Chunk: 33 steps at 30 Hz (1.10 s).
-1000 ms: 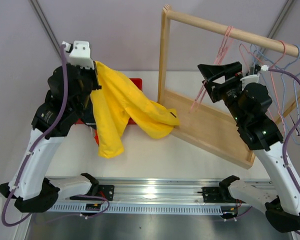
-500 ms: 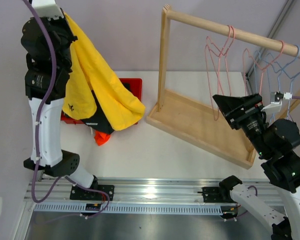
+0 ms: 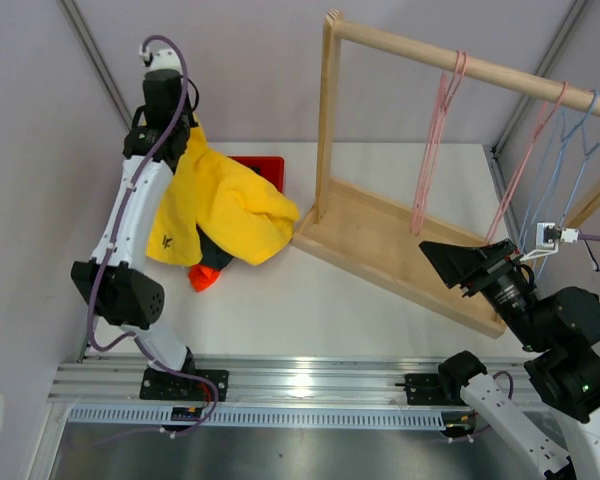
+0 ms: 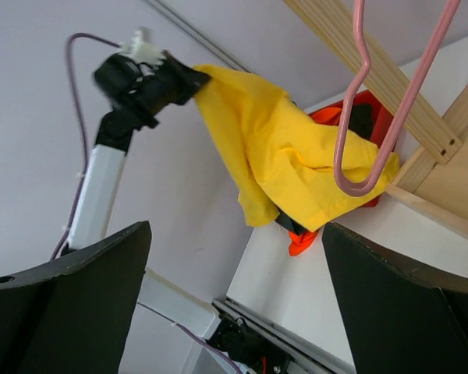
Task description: Remove the shorts from the hanger
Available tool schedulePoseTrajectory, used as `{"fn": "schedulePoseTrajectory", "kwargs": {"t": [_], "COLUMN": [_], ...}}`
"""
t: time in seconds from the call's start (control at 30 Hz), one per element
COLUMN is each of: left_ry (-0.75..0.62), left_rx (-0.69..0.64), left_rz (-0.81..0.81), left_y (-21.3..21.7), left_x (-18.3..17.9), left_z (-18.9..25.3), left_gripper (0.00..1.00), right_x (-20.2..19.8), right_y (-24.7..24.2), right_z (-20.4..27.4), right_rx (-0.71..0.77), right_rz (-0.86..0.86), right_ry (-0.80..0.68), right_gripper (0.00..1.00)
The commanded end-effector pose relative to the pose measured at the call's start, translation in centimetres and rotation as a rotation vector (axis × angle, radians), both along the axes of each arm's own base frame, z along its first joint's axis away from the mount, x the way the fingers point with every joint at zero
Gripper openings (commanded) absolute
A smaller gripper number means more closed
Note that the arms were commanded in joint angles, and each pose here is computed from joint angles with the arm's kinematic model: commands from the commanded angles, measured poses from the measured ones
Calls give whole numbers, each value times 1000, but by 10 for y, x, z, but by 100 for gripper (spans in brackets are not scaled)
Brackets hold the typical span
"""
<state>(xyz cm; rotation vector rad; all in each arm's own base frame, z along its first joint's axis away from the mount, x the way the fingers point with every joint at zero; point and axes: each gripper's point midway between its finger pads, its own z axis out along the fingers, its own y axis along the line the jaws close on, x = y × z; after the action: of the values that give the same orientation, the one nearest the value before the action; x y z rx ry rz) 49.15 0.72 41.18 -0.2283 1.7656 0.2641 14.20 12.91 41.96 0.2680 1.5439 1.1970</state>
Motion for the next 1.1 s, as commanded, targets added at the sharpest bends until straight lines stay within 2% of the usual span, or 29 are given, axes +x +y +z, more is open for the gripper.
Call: {"fn": "schedulePoseTrajectory", "kwargs": {"t": [0.0,0.03,0.1,0.13,0.2,0.27,0.4,0.47,0.53,0.57,0.67,0.8,0.87,0.93,0.97,1.03,1.07], "left_ry": [17,61,103,125,148,117,41,-64,-104,-157,-204,-229,-140,-142,-75,-104,-56], "left_rx": [-124,-134,-162,-167,-180,-189,-182,-186,-181,-184,-200,-234,-247,-229,-235,-232,-225], "left_rz": [-8,-2,-19,-26,-40,-59,-114,-162,-255,-296,-418,-545,-533,-535,-525,-523,-526], "left_y": [-8,-8,-14,-16,-19,-20,-24,-28,-40,-44,-59,-74,-74,-70,-69,-66,-66], "left_x": [13,12,10,8,2,-10,-42,-69,-94,-118,-168,-225,-229,-251,-250,-268,-270], "left_z": [-37,-55,-75,-87,-100,-85,-30,26,55,77,94,75,18,-4,-38,-42,-65], "left_gripper": [0,5,25,50,71,99,99,99,99,99,99,99,99,99,99,99,99], "right_x": [-14,-15,-14,-17,-16,-18,-18,-17,-14,-11,-7,-3,-2,0,0,0,-2], "right_y": [3,2,-3,-5,-9,-11,-11,-11,-13,-15,-16,-15,-19,-19,-19,-17,-16], "right_z": [10,9,1,0,-8,-10,-18,-21,-25,-28,-37,-52,-60,-73,-77,-91,-94], "right_rx": [-42,-55,-72,-74,-84,-80,-91,-94,-98,-101,-130,-222,-273,-320,-333,-348,-346], "right_rz": [55,49,26,21,2,-2,-6,-8,-25,-39,-52,-49,-64,-59,-54,-40,-30], "right_ry": [-95,-98,-78,-80,-62,-61,-41,-35,-24,-14,-3,3,-7,6,8,10,3], "right_gripper": [99,99,99,99,99,99,99,99,99,99,99,99,99,99,99,99,99]}}
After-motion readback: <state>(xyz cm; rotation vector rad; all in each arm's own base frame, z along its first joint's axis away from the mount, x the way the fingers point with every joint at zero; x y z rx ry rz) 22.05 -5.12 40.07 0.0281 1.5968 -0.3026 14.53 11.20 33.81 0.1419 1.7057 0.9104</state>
